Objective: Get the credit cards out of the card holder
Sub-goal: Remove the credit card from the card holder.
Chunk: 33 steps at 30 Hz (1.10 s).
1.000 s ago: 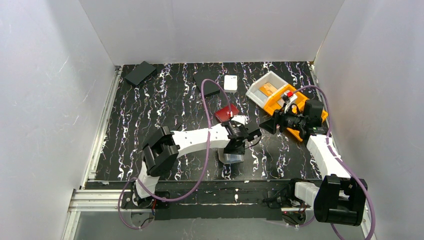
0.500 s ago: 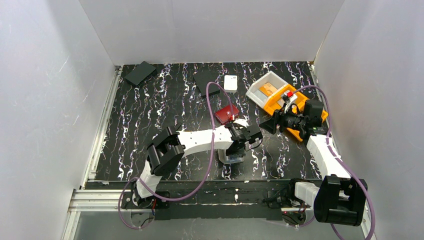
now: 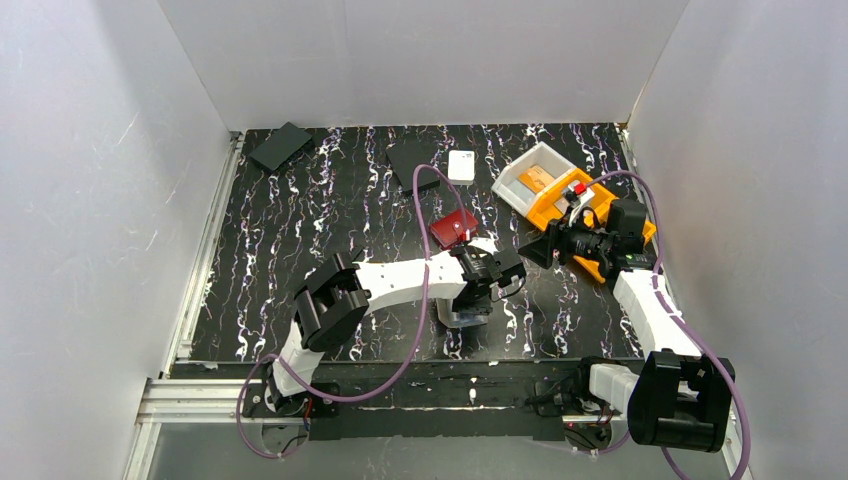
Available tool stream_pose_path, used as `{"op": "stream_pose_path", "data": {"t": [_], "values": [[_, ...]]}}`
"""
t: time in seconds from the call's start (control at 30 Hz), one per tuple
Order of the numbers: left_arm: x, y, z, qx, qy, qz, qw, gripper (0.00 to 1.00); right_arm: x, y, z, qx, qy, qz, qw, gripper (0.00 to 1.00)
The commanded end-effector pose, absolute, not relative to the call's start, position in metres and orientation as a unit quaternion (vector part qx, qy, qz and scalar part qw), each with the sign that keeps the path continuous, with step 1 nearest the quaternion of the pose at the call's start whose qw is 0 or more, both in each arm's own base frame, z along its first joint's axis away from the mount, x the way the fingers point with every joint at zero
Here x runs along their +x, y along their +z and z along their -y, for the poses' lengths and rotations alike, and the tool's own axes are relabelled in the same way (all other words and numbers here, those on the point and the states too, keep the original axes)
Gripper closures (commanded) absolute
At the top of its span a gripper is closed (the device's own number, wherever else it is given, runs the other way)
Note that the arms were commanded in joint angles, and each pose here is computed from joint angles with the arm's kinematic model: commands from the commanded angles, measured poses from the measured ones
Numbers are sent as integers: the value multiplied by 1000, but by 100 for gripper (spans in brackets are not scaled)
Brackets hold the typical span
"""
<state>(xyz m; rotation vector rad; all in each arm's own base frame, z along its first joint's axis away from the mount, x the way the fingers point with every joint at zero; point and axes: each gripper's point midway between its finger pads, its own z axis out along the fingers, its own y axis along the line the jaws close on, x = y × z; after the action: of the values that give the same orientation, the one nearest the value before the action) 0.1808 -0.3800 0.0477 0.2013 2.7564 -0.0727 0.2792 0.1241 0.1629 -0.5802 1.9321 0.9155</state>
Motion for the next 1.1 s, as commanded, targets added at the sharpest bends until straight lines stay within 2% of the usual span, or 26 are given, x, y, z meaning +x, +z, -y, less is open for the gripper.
{"op": "stream_pose_path", "data": {"t": [0.0, 0.1, 0.3, 0.83, 1.07], "values": [[185, 48, 365, 68, 8, -977, 204, 75, 282, 177, -124, -252, 365, -764, 469, 31], [186, 53, 361, 65, 9, -975, 213, 85, 282, 177, -124, -252, 364, -764, 469, 31], [189, 69, 355, 66, -7, -970, 233, 100, 282, 177, -124, -252, 365, -764, 469, 31], [190, 73, 339, 6, -168, -958, 230, 100, 280, 174, -125, -255, 371, -763, 464, 31], [195, 66, 319, -33, -179, -959, 216, 100, 275, 174, -129, -264, 387, -757, 455, 31]]}}
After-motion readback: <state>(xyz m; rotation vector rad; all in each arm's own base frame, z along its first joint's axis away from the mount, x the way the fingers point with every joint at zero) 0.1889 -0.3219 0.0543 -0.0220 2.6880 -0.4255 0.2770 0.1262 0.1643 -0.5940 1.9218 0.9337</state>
